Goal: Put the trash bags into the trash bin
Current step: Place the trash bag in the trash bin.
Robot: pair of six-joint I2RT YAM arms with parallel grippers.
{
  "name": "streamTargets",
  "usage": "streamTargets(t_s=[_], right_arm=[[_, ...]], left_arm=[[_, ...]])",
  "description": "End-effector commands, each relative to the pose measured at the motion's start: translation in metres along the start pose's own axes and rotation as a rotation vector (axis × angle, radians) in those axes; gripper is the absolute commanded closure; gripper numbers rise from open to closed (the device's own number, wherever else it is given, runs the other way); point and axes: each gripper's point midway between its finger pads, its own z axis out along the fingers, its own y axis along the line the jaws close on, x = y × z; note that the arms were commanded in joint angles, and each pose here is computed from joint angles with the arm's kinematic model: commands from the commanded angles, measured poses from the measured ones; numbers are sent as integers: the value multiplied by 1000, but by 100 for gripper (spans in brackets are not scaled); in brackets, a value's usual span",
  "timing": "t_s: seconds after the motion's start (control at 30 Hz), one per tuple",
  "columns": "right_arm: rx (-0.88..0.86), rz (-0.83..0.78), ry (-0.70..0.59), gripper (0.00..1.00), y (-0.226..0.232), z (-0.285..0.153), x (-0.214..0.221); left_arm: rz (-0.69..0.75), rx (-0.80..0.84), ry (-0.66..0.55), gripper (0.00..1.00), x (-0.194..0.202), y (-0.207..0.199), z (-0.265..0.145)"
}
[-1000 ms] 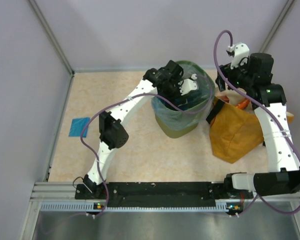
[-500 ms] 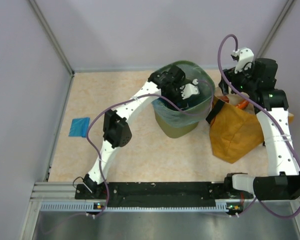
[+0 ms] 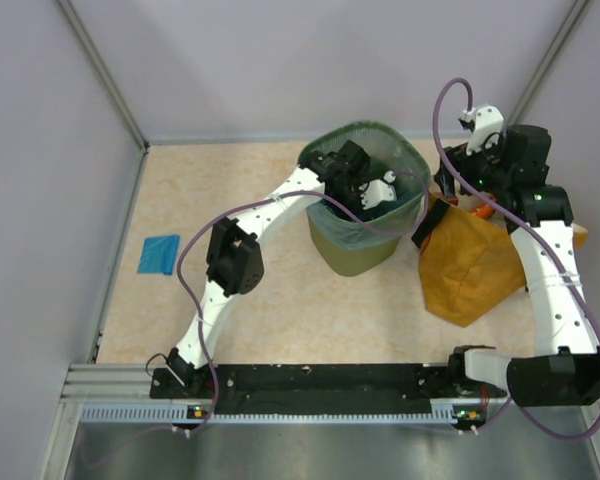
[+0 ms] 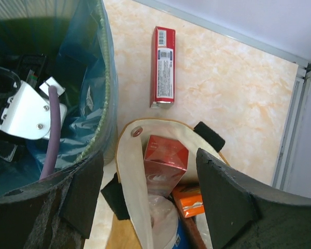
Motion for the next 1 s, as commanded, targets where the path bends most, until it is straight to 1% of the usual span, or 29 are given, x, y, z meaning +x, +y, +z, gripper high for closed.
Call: streamTargets(t_s=[0.0, 0.2, 0.23, 0.4, 0.97], right_arm=[[0, -16, -59, 29, 0, -9, -11], [-1, -19, -58, 29, 1, -9, -9], [22, -9, -54, 29, -8, -11, -6], [23, -11, -53, 29, -8, -12, -4], [19, -7, -29, 29, -8, -10, 8]], left_arm=[[18, 12, -2, 2, 0, -2, 7], [27, 51, 14, 2, 6, -8, 17], [29, 59, 16, 2, 8, -10, 19], [28, 79, 22, 2, 12, -13, 27], [49, 147, 40, 2, 21, -27, 28]])
